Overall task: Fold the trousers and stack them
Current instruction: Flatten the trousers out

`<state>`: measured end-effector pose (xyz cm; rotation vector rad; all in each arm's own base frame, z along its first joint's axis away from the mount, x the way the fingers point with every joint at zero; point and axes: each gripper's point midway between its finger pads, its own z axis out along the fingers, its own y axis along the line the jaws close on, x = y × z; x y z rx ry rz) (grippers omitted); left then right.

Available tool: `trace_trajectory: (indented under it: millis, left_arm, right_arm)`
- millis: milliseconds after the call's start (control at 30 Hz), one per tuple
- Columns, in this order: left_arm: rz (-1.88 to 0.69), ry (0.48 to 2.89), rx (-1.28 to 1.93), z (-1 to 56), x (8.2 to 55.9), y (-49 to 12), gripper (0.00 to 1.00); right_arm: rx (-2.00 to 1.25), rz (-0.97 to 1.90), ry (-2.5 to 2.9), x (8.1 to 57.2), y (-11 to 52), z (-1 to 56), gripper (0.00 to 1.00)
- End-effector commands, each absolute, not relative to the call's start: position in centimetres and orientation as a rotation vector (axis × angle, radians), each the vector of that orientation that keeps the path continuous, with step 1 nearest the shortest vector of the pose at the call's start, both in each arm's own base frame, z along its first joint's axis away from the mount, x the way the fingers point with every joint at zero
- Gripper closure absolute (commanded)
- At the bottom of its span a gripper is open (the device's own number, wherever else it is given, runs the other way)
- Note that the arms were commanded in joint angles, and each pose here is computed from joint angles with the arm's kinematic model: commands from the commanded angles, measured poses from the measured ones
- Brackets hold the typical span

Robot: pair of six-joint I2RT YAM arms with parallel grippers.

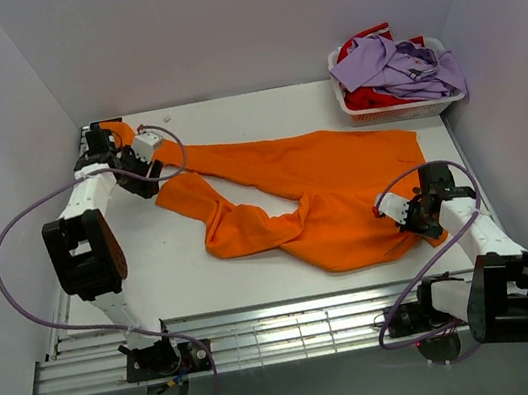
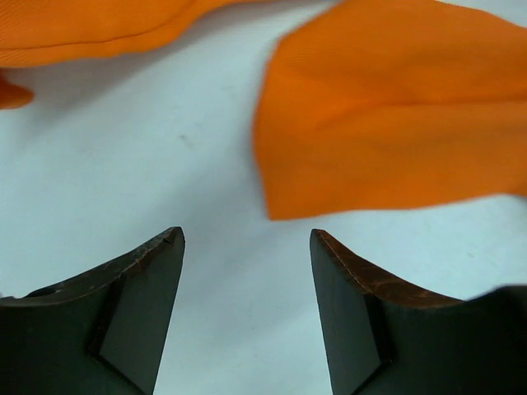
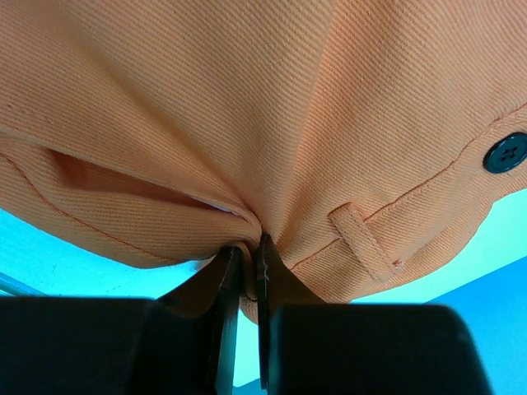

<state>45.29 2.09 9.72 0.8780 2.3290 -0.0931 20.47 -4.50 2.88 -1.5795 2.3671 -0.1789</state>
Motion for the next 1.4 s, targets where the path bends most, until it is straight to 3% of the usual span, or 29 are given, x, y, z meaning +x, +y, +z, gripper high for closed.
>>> trace_trajectory:
  millis: [0,400,533,567,633,700,733,867,1133,1367]
  left_arm:
    - [-0.276,2.17,1.105,11.0,42.4,-1.6,0.29]
    - [-0.159,2.159,1.242,5.1,44.9,0.0,0.29]
    - [-0.116,2.148,1.364,2.0,43.3,0.3,0.29]
    - [-0.101,2.138,1.405,1.5,43.1,0.2,0.31]
    - [-0.092,2.164,1.431,0.5,42.3,0.6,0.44]
    - [-0.093,2.186,1.457,-0.3,41.3,0.8,0.59]
    - [-0.092,2.202,1.469,-0.3,40.6,1.0,0.73]
    - [-0.134,2.249,1.448,2.1,38.2,1.3,0.97]
    - [-0.075,2.49,1.173,12.4,33.1,7.4,1.0]
    - [-0.062,2.812,0.893,15.7,27.1,14.2,1.0]
  right_arm:
    - [-1.614,-0.18,2.356,20.8,-4.8,3.8,0.92]
    - [-1.614,-0.17,2.369,20.4,-4.7,3.5,0.92]
    - [-1.612,-0.171,2.374,20.5,-4.8,3.5,0.92]
    - [-1.609,-0.173,2.374,20.5,-4.8,3.6,0.92]
    - [-1.607,-0.174,2.374,20.6,-4.8,3.7,0.92]
    - [-1.605,-0.178,2.371,20.7,-4.8,3.8,0.92]
    - [-1.604,-0.182,2.37,20.8,-4.9,3.9,0.92]
    - [-1.601,-0.199,2.363,20.9,-5.0,4.2,0.92]
    - [-1.595,-0.248,2.333,21.5,-5.4,4.7,0.92]
    - [-1.609,-0.305,2.323,21.8,-6.4,5.3,0.92]
